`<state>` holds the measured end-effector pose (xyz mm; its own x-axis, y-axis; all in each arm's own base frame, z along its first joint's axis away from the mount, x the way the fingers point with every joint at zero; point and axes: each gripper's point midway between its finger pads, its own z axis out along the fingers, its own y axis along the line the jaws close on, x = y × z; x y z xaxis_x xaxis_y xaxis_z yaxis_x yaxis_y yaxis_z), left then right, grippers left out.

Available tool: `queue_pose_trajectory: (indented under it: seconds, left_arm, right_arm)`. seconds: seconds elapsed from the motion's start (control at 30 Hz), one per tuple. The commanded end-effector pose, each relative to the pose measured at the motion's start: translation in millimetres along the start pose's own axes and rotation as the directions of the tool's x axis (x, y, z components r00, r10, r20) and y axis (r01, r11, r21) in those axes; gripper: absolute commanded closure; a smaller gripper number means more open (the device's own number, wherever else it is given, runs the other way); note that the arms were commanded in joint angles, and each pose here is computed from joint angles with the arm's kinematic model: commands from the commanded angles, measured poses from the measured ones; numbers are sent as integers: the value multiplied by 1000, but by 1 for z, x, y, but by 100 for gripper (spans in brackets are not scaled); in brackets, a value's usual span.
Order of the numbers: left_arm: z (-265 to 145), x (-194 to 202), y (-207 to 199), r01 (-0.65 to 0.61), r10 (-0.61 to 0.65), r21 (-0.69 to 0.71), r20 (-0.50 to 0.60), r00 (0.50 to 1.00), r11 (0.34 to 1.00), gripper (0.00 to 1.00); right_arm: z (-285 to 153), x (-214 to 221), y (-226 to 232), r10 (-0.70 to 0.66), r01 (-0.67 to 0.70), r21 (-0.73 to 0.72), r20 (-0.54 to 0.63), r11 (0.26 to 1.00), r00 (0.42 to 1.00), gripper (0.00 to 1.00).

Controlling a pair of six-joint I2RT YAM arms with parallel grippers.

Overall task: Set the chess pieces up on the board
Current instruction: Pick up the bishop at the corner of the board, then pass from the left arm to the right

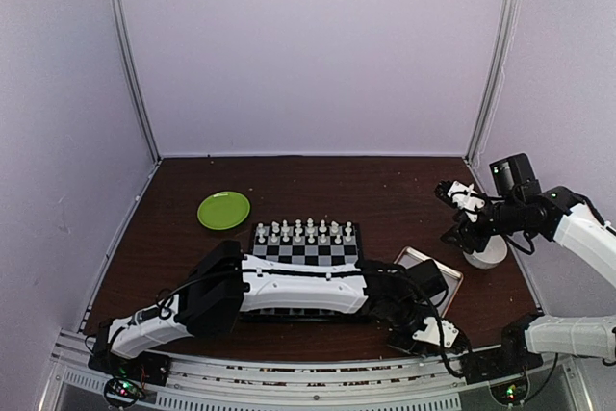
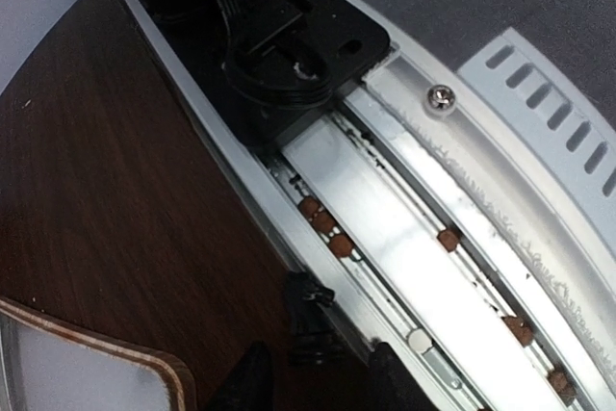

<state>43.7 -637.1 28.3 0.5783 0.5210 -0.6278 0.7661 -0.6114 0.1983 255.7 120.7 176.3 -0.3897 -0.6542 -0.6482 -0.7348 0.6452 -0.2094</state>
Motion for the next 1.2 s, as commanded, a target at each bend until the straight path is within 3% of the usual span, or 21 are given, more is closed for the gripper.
queue_pose_trajectory:
  seconds: [0.0,0.33,0.5,0.7,1.0,1.17]
  left_arm:
    - [7,-6,4,6,-6,11,57,998,1000,66]
    - [10,-7,11,28,-30,20,102,994,999,78]
    - [8,-1,15,47,-47,0,66,997,999,81]
    - [-7,5,23,60,-59,-42,11,998,997,95]
    - [-82,-30,44,104,-71,-180,180,981,978,97]
    - [-140,-38,63,177,-92,-326,260,961,929,96]
  right_arm:
    - [1,-2,-1,5,-5,6,8,1000,1000,41]
    - [3,-3,4,5,-5,-19,6,1000,1000,42]
    - [2,-2,6,-2,3,-27,5,1000,1000,42]
    - [0,-3,6,-5,6,-22,11,1000,1000,42]
    - [-14,-18,9,22,-18,-53,69,998,997,43]
    - [-30,-38,3,112,-98,-118,124,988,986,42]
